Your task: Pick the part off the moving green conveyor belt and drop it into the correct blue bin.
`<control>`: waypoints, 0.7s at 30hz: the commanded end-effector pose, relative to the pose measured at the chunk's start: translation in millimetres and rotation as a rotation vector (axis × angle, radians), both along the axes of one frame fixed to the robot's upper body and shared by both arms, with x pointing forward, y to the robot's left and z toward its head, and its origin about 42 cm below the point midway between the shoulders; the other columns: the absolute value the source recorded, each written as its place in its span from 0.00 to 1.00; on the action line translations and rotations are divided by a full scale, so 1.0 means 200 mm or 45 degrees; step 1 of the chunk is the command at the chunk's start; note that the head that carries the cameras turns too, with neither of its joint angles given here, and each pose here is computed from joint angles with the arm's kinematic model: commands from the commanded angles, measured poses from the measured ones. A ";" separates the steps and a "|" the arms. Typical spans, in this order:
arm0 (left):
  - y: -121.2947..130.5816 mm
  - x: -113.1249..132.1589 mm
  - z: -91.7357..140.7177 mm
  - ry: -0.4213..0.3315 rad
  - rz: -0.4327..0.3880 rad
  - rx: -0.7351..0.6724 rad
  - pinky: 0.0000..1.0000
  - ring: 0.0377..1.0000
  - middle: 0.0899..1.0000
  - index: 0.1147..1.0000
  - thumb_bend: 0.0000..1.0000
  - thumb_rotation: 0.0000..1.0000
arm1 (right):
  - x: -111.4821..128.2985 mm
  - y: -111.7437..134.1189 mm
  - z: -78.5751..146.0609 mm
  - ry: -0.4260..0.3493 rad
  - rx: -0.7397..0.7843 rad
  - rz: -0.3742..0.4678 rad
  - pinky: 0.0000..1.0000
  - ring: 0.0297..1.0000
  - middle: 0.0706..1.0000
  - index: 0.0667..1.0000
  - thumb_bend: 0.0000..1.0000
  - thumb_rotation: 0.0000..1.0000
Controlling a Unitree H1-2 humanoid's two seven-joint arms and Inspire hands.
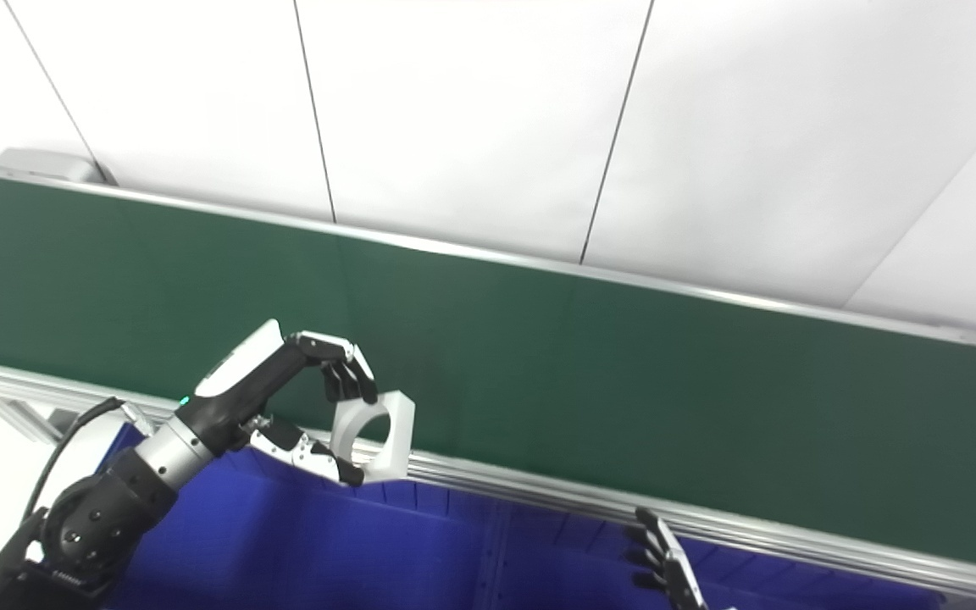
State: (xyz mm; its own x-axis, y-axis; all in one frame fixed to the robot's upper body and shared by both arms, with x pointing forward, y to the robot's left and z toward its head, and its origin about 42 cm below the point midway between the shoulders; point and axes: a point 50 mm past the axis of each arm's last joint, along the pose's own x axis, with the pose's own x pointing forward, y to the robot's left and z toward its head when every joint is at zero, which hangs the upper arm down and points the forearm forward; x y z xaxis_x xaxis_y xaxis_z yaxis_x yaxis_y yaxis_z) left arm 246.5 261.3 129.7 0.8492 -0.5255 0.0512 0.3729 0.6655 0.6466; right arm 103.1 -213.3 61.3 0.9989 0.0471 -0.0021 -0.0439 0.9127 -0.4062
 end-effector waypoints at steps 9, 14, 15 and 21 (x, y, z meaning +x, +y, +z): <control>0.03 -0.08 -0.13 0.056 -0.129 0.151 0.45 0.45 0.45 0.41 0.50 0.00 | 0.03 0.00 0.08 -0.018 0.022 -0.004 0.69 0.78 0.83 0.89 0.70 0.47; 0.03 -0.09 -0.16 0.139 -0.185 0.246 0.49 0.45 0.46 0.40 0.50 0.00 | 0.03 0.00 0.09 -0.038 0.018 -0.007 0.70 0.76 0.81 0.88 0.70 0.46; 0.02 -0.10 -0.17 0.164 -0.196 0.275 0.50 0.45 0.46 0.40 0.50 0.00 | 0.03 0.00 0.09 -0.036 0.016 -0.007 0.70 0.76 0.81 0.88 0.70 0.46; 0.00 -0.11 -0.19 0.249 -0.237 0.391 0.52 0.45 0.48 0.39 0.50 0.00 | 0.03 0.00 0.10 -0.037 0.025 -0.007 0.70 0.76 0.80 0.88 0.70 0.46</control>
State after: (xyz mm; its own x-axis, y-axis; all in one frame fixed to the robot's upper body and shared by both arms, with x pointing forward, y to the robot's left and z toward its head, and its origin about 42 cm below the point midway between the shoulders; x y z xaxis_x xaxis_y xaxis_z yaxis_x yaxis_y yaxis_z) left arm 220.4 259.3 81.5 0.7210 -0.6275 -0.2939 0.6179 0.3903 0.6826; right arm 109.1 -214.8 74.0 0.9992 0.0410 -0.0017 -0.0383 0.9176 -0.3956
